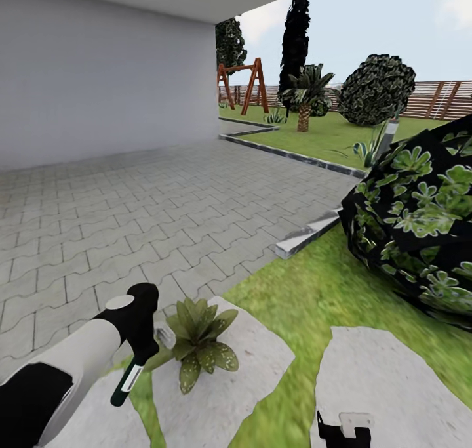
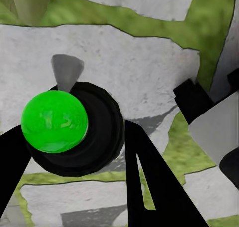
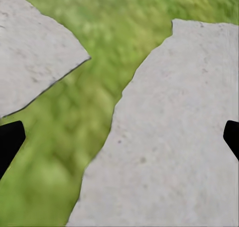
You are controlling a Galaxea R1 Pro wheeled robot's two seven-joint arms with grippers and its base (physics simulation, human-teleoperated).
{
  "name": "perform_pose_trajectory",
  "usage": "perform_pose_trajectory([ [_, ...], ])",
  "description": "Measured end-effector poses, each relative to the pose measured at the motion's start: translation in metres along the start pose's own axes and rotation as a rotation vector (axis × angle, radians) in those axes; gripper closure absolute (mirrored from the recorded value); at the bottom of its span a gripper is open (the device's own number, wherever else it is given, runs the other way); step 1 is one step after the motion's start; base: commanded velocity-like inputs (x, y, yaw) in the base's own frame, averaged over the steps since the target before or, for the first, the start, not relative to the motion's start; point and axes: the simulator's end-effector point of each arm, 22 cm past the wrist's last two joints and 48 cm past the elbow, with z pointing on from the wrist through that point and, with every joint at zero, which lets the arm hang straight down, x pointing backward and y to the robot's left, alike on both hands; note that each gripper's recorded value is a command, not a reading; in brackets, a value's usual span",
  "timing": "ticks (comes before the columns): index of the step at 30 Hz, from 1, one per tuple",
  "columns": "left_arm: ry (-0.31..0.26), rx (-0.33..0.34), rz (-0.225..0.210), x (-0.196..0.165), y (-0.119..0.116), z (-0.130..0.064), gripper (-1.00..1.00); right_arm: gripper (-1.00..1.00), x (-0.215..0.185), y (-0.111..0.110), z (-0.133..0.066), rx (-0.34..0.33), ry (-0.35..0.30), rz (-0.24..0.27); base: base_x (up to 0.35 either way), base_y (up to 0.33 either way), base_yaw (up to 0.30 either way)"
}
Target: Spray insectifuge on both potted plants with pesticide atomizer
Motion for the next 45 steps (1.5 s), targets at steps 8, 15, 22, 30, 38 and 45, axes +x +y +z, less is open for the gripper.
perform_pose_trajectory([
  [8, -0.004, 0.001, 0.004, -0.003, -0.002, -0.001, 1.00, -1.00, 0.000, 0.000, 0.000, 0.001, 0.000, 0.001, 0.119, 0.319, -0.261],
  [15, -0.001, 0.009, 0.004, -0.002, -0.005, 0.002, 1.00, -1.00, 0.000, 0.000, 0.000, 0.000, 0.000, 0.001, 0.098, 0.115, -0.181],
  [22, -0.036, 0.014, 0.070, -0.028, -0.026, -0.007, 1.00, -1.00, 0.000, 0.000, 0.000, 0.000, 0.000, 0.001, 0.001, 0.001, -0.003],
  [30, -0.040, 0.010, 0.074, -0.031, -0.026, -0.009, 1.00, -1.00, 0.000, 0.000, 0.000, -0.001, 0.001, 0.001, -0.165, 0.046, -0.018],
  [38, -0.033, 0.011, 0.069, -0.028, -0.025, -0.008, 1.00, -1.00, 0.000, 0.001, 0.000, -0.002, 0.001, 0.001, -0.114, 0.205, -0.228],
  [45, -0.029, 0.013, 0.068, -0.027, -0.025, -0.007, 1.00, -1.00, 0.000, 0.001, 0.000, -0.001, 0.001, 0.001, -0.001, 0.303, -0.114],
])
